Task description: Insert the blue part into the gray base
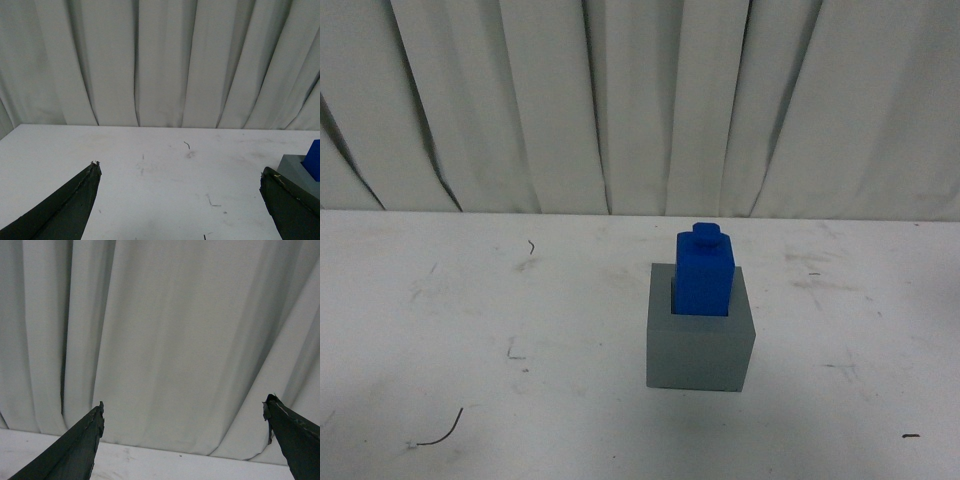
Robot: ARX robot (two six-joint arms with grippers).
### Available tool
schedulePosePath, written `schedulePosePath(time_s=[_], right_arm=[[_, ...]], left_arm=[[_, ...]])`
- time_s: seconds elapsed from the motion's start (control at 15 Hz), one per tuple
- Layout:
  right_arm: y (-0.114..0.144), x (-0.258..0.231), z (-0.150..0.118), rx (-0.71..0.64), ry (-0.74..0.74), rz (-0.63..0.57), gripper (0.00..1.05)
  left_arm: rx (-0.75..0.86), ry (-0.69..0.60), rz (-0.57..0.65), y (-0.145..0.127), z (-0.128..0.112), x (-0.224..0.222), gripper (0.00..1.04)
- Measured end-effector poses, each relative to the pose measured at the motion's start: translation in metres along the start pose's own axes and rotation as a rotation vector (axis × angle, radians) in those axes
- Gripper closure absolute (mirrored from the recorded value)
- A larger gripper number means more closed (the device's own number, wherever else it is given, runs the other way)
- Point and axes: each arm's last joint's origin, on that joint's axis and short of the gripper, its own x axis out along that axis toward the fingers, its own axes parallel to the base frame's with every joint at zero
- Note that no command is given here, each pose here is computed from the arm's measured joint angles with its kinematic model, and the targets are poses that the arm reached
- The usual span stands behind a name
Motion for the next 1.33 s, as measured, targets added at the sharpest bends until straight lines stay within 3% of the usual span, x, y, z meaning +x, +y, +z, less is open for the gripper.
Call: schedulePosePath(time_s=[0.07,0.13,0.2,0.47,0.6,1.07,1.33], right_arm=[[-0.005,-0.022,0.002,0.016,-0.023,-0.013,0.06],[-0.007,-0.035,0.005,0.086,0.067,-0.035,0.15],[-0.002,-0.055,0.002,0.141,0.131,-0.038,0.28],[0.027,-0.099,-0.064,0.218,0.246,-0.021,0.80],[0.035,-0.103,-0.055,0.198,0.190,-0.021,1.03],[0.061,-0.115,-0.053,0.204,0.171,-0.011,1.03],[0.061,-0.121,-0.052,0.203,0.175,-0.029,1.03]], left_arm=[[0.000,0.000,0.000,0.000,0.000,0.000,0.07],[0.000,0.000,0.000,0.000,0.000,0.000,0.07],[0.000,0.000,0.000,0.000,0.000,0.000,0.07],[0.000,0.000,0.000,0.000,0.000,0.000,0.07],[0.000,0.000,0.000,0.000,0.000,0.000,0.07],[0.000,0.000,0.000,0.000,0.000,0.000,0.07],[0.000,0.000,0.000,0.000,0.000,0.000,0.07]])
